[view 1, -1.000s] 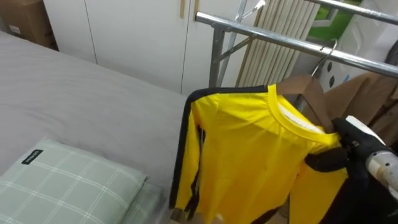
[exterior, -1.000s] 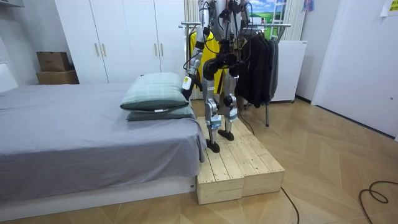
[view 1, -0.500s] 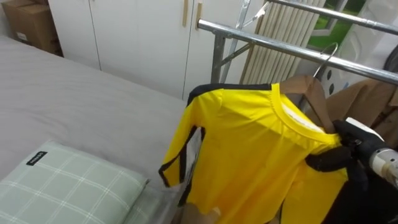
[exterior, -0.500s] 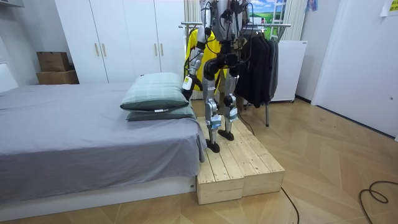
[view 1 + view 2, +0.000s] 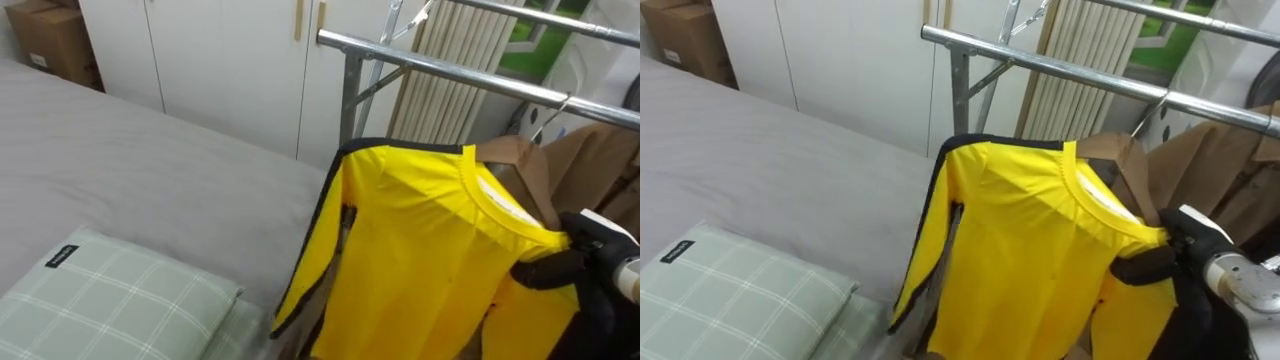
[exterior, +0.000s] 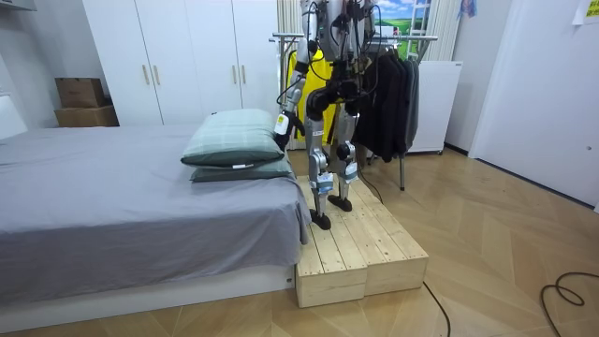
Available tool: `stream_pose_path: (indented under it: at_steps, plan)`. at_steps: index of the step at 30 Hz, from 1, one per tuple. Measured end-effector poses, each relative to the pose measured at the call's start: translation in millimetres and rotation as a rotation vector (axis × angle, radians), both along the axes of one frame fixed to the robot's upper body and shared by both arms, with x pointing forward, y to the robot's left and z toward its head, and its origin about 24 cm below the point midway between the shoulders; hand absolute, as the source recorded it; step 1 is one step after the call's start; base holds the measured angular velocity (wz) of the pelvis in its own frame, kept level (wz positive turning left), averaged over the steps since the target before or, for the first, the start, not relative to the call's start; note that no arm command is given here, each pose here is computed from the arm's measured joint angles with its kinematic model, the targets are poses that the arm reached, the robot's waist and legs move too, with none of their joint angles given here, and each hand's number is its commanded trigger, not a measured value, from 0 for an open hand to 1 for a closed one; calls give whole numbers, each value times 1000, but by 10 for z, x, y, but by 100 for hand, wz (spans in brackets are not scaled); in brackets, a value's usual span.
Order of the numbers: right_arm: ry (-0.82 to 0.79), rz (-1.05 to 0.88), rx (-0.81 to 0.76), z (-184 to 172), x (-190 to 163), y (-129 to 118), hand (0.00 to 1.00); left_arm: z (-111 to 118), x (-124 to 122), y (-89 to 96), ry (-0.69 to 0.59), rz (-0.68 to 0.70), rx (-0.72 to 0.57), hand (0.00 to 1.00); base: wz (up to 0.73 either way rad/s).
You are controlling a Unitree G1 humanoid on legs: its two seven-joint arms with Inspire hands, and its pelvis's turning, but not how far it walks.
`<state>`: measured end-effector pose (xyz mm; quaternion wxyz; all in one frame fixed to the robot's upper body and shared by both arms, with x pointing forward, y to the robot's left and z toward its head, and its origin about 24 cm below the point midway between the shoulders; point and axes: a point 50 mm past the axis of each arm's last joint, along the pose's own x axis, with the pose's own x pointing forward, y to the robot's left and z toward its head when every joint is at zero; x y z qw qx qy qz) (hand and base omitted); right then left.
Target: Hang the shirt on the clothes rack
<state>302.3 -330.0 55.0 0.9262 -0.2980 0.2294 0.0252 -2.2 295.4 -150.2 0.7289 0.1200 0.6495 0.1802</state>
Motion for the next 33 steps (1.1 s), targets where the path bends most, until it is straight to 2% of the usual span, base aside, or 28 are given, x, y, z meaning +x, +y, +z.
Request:
stream_pose_path:
  at_steps: [33]
  plan:
    - [-1,-47,-10,-42,-23,-47,100,3,-25,10,12,22,-6,0,-1]
